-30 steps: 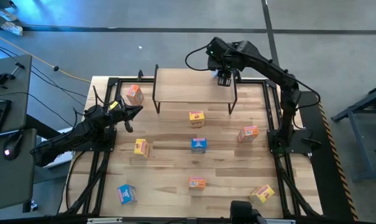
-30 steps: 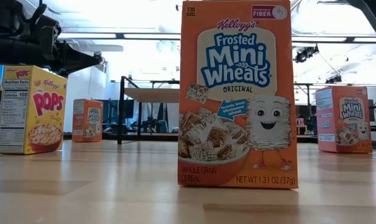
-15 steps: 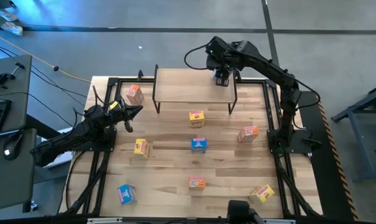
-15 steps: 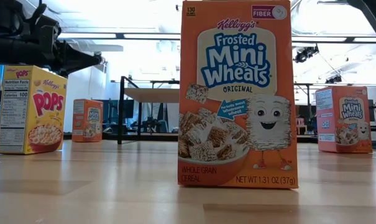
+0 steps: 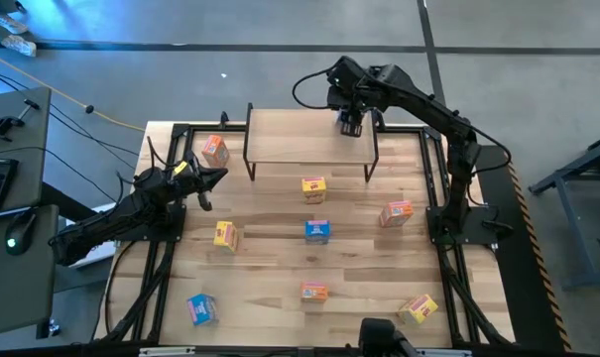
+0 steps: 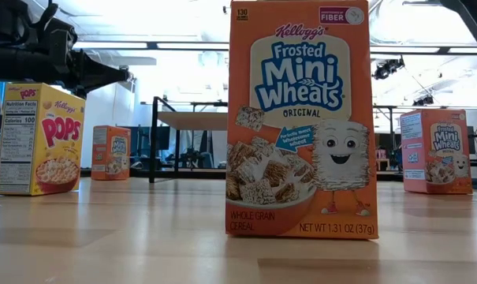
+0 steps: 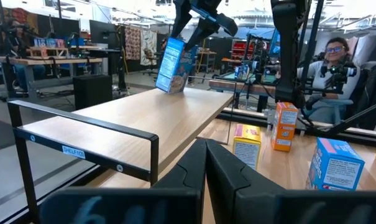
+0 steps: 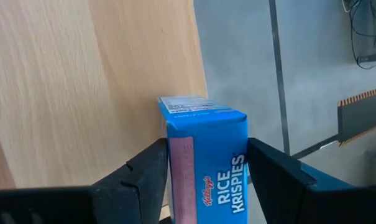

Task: Stack cereal on shelf
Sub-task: Put the top right blue cereal box on the shelf

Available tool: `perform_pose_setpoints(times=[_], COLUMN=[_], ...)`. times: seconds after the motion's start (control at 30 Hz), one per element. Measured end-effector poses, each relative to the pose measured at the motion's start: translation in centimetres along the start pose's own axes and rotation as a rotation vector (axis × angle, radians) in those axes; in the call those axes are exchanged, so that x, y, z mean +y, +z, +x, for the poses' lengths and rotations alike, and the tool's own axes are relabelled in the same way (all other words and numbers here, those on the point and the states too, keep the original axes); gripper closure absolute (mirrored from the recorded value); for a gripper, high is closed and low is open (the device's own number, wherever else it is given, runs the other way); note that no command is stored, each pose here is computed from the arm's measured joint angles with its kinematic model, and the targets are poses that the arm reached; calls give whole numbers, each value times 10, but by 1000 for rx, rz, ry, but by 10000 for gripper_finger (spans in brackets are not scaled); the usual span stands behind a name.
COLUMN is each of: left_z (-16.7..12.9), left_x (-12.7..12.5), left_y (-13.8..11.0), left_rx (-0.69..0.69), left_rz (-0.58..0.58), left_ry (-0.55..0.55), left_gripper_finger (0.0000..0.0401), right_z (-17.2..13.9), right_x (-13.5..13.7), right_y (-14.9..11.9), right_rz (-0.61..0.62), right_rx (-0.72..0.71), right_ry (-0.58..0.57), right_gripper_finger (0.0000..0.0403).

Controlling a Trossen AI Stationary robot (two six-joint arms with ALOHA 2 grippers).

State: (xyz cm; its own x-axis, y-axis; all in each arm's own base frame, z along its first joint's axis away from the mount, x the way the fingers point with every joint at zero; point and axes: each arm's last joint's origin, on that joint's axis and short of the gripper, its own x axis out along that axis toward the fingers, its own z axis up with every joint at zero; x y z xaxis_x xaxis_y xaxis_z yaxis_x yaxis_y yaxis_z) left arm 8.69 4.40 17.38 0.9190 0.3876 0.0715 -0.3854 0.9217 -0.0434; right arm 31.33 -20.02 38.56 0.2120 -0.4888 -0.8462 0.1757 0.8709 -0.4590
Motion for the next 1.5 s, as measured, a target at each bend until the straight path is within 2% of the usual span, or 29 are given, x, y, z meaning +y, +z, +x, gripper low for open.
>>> perform_pose_setpoints(times=[0.27,0.43,0.7,0.87,1.07,1.17,1.3,1.37,1.5], left_z=[0,0,0,0,0,0,0,0,0], left_x=[0,0,0,0,0,0,0,0,0], left_y=[0,1,1,2,2,2,2,2,2], left_rx=[-1,-11,-16,-24,-23,-22,-21,-20,-20], left_rz=[1,-1,-14,-14,-15,-23,-25,-25,-25], left_ry=[0,5,6,6,1,-1,-2,-5,-5], left_gripper_finger=[398,398,398,398,398,398,398,398,398], right_z=[0,-1,-1,-2,-35,-62,-93,-98,-86], right_x=[1,2,1,4,12,12,2,-1,1], right_y=[2,2,4,6,10,6,-25,-43,-71], right_rz=[18,24,72,41,13,40,151,227,349], right_rx=[-29,-9,-24,-25,-64,-71,-125,-133,-175], right_ry=[29,-12,-13,-30,-26,-79,-78,-90,-124], right_gripper_finger=[210,206,152,144,146,169,242,290,382])
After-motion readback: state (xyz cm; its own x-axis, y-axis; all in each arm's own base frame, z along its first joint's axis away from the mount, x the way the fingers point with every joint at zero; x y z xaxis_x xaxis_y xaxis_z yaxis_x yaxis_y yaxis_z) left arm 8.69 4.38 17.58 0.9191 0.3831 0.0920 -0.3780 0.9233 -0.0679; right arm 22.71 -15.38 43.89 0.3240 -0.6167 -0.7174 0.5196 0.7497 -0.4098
